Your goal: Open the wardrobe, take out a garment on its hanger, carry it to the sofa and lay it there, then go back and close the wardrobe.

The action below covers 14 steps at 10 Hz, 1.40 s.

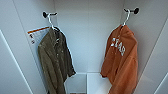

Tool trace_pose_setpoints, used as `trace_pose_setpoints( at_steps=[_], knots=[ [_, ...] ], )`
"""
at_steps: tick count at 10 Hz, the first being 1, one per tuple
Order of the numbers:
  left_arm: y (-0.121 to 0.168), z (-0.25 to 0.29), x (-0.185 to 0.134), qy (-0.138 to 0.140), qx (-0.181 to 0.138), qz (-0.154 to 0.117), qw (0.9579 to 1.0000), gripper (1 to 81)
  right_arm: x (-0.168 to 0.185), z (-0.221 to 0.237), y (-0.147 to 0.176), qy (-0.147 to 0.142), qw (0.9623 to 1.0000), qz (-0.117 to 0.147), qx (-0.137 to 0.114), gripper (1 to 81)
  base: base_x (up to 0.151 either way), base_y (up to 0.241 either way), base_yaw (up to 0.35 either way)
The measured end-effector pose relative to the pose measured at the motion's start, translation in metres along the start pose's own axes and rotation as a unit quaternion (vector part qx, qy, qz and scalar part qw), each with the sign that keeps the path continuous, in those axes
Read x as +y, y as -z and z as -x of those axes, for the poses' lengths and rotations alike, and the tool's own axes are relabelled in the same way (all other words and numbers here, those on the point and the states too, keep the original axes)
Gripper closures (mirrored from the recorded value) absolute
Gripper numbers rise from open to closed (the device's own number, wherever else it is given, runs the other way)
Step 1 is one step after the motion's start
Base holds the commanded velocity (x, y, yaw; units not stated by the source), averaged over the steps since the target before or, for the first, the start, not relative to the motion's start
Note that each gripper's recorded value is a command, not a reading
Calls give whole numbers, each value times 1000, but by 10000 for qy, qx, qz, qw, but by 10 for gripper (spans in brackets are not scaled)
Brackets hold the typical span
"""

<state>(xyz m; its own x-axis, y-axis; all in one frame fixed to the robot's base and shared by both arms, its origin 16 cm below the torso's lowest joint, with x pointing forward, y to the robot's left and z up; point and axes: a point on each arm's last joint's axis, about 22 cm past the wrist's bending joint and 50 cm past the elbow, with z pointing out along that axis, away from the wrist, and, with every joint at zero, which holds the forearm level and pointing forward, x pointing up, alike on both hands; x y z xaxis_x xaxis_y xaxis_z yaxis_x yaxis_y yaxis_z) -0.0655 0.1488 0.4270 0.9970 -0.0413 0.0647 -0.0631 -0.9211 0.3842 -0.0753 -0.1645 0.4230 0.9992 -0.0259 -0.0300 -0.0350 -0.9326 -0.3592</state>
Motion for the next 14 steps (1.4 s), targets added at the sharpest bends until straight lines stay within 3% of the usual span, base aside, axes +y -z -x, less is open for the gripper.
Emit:
trace_pose_setpoints(
  at_steps=[4,7,10,14],
  knots=[
    [0,4,0,7,-27,-5,10000,10,1,13,1,-32,10000,10,-73,10,0,0,0],
    [-1,-19,-2,-94,216,-20,9997,10,0,-10,0,64,9998,-4,178,10,0,0,0],
    [0,-22,-7,-185,240,-46,9995,10,1,-9,0,24,9997,6,255,10,0,0,0],
    [2,-80,-18,-930,277,-67,9953,10,-1,1,-2,-505,9969,-8,607,10,0,0,0]
  ],
)
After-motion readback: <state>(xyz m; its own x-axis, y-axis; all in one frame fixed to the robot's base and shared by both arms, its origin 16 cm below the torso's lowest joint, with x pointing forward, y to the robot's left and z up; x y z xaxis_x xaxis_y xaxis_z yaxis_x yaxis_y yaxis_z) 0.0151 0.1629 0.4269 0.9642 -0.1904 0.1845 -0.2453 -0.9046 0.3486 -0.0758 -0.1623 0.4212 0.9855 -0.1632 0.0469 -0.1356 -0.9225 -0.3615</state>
